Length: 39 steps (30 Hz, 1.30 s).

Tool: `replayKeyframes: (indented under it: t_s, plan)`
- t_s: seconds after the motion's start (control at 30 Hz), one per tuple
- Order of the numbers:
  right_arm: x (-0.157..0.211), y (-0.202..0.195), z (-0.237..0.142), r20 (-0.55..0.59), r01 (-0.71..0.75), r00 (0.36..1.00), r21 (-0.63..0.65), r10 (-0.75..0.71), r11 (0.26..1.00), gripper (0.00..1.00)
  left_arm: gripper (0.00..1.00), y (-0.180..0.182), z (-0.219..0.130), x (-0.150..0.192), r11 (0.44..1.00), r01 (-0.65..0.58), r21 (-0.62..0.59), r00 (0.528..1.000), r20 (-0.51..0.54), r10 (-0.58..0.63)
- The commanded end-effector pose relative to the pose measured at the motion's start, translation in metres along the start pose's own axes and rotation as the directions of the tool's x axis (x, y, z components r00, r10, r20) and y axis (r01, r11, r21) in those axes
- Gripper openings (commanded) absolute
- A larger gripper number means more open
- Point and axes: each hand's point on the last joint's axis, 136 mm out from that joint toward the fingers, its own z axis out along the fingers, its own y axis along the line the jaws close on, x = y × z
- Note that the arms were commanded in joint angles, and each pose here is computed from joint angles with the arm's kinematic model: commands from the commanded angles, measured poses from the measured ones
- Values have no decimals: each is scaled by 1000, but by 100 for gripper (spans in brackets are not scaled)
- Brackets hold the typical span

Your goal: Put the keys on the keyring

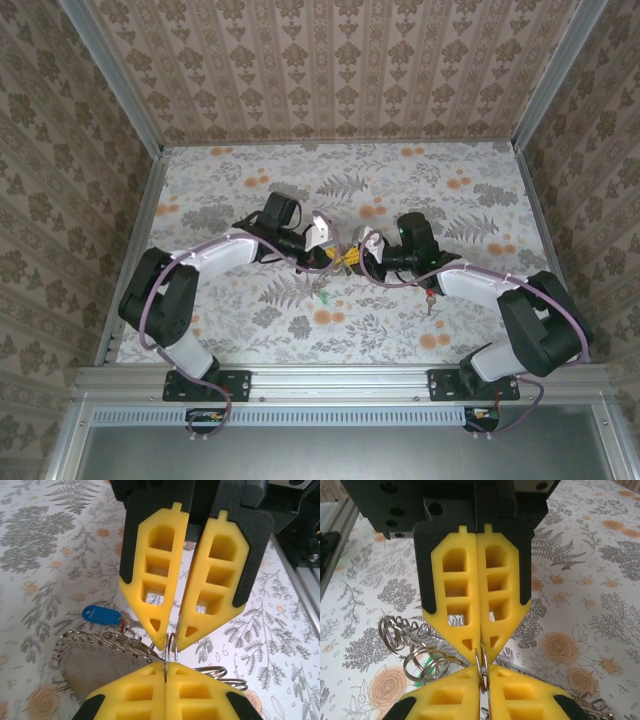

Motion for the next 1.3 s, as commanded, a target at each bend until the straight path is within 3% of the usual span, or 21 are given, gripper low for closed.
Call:
replayKeyframes:
  t_s: [0.0, 0.6, 1.03, 1.27]
  plan:
    - [-2, 1, -1, -73, 69, 995, 12, -68, 998, 16, 0, 5, -12, -15, 995, -55, -86, 998, 1, 55]
    - [-32, -7, 1, -1, 141, 990, 71, -141, 988, 20, 0, -4, -16, -20, 995, -75, -65, 997, -39, 73]
    - [-30, 9, 10, -23, 140, 990, -34, -140, 990, 8, 0, -5, -16, -22, 996, -69, -48, 997, -34, 67]
    - [-30, 6, 14, -20, 137, 990, -17, -138, 990, 0, 0, -3, -17, -23, 997, -62, -50, 998, -25, 61]
